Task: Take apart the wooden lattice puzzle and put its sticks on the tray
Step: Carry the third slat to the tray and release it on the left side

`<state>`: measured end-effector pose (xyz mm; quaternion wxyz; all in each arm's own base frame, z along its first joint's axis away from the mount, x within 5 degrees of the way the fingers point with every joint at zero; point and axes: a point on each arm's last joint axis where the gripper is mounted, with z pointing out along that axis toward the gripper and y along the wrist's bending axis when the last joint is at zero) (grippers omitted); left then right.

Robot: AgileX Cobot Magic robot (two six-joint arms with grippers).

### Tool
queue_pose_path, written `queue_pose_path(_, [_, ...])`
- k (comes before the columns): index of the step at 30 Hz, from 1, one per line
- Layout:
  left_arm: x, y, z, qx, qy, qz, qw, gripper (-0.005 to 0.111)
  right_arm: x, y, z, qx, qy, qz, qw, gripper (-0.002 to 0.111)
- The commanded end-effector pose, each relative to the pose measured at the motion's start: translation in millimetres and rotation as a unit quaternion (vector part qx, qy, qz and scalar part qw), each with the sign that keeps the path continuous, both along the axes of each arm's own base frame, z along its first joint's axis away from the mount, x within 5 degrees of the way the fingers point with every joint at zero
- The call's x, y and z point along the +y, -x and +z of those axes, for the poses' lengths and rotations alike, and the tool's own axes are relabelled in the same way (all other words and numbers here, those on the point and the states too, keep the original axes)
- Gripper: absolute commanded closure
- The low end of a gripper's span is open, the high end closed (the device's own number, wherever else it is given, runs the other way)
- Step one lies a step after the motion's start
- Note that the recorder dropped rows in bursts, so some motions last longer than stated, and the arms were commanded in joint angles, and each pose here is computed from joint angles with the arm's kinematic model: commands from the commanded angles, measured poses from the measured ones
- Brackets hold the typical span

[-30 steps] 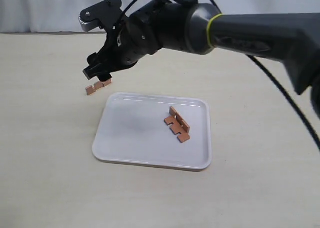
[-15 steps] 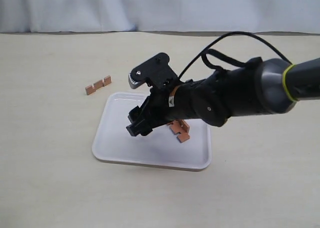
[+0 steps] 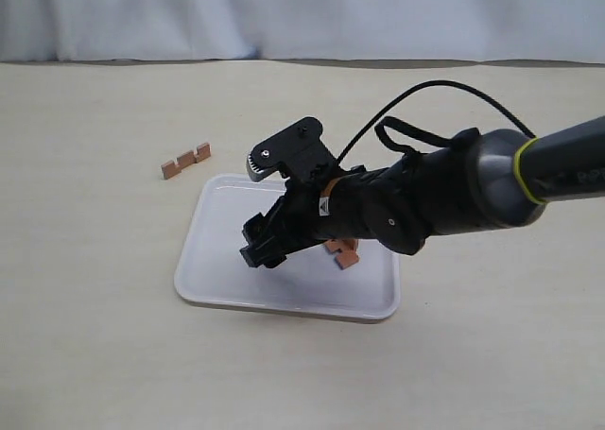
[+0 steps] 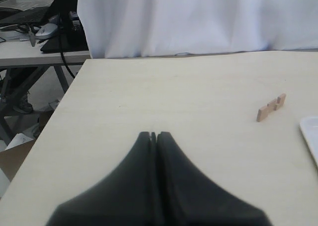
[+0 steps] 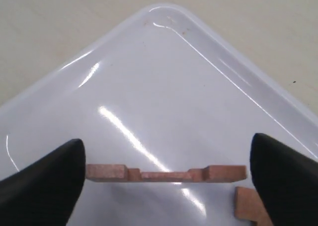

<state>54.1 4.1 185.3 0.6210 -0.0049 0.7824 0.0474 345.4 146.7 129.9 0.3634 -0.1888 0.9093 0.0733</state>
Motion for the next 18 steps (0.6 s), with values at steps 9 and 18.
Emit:
queue_pose_path(9, [0,0,0,-0.004,0.000,0.001,1.000,0.107,3,-12,18,-0.004,0.000,-0.002,1.000,-0.002])
queue_pose_path(18, [0,0,0,-0.004,0.000,0.001,1.000,0.107,38,-29,56,-0.054,-0.022,0.029,0.998,-0.002])
